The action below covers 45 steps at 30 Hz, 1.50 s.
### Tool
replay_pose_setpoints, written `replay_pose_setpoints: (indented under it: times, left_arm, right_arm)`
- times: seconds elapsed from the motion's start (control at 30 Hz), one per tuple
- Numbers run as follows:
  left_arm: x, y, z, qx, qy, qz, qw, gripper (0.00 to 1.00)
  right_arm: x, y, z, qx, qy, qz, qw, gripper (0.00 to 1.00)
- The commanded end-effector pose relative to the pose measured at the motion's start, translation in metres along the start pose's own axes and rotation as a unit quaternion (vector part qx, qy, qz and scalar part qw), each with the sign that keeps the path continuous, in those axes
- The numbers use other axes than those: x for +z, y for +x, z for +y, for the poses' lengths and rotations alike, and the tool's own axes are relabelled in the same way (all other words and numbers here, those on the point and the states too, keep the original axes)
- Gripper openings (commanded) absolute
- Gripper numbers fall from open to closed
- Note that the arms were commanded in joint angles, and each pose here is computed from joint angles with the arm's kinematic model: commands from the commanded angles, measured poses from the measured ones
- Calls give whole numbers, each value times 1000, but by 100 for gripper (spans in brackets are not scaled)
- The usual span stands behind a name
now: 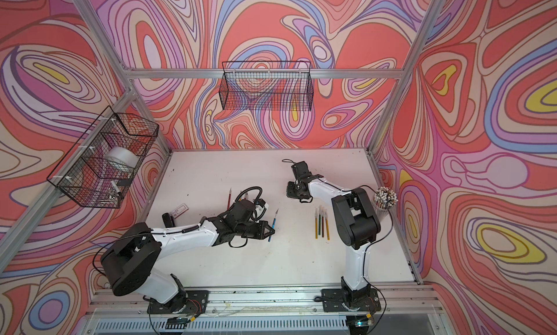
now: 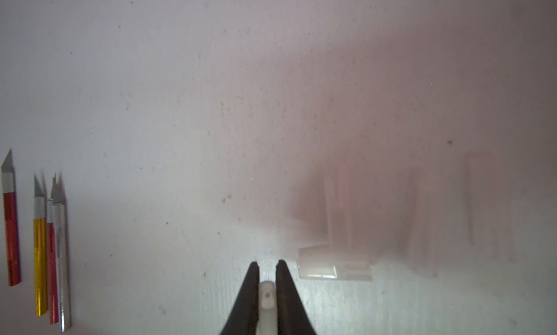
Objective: Remove protective caps from carving knives
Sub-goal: Place the protective sleeve at the center of the board.
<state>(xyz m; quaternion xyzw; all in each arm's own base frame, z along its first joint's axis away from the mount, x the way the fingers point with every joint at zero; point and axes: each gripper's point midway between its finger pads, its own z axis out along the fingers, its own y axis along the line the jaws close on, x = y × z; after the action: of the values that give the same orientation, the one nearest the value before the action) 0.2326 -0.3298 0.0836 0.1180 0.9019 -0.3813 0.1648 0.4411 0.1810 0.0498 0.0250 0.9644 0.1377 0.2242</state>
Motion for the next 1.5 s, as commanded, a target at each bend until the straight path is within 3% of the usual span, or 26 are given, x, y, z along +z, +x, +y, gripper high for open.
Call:
replay_pose_setpoints:
  times: [0.0, 0.37, 0.63, 1.03, 1.23, 1.47]
  left_arm:
    - [-6, -2, 0, 9, -11, -4, 1000, 0]
    - [-6, -3, 1, 12, -15, -4, 1000, 0]
    - [-5, -3, 1, 13, -17, -2, 1000, 0]
    - [-3, -9, 7, 6, -38, -3, 999, 0]
    - [0, -18, 20, -8, -80, -3, 997, 0]
    - [-3, -37, 45, -8, -171, -4, 985, 0]
  right_arm:
    - [6, -3, -10, -9, 28, 0, 1000, 15]
    - [15, -7, -13, -12, 38, 2, 999, 17]
    - [-6, -18, -9, -24, 38, -19, 999, 24]
    - [-38, -22, 2, -29, 10, -45, 999, 25]
    - [-66, -10, 13, -32, -31, -55, 998, 25]
    - [-97, 18, 33, -43, -118, -50, 991, 30]
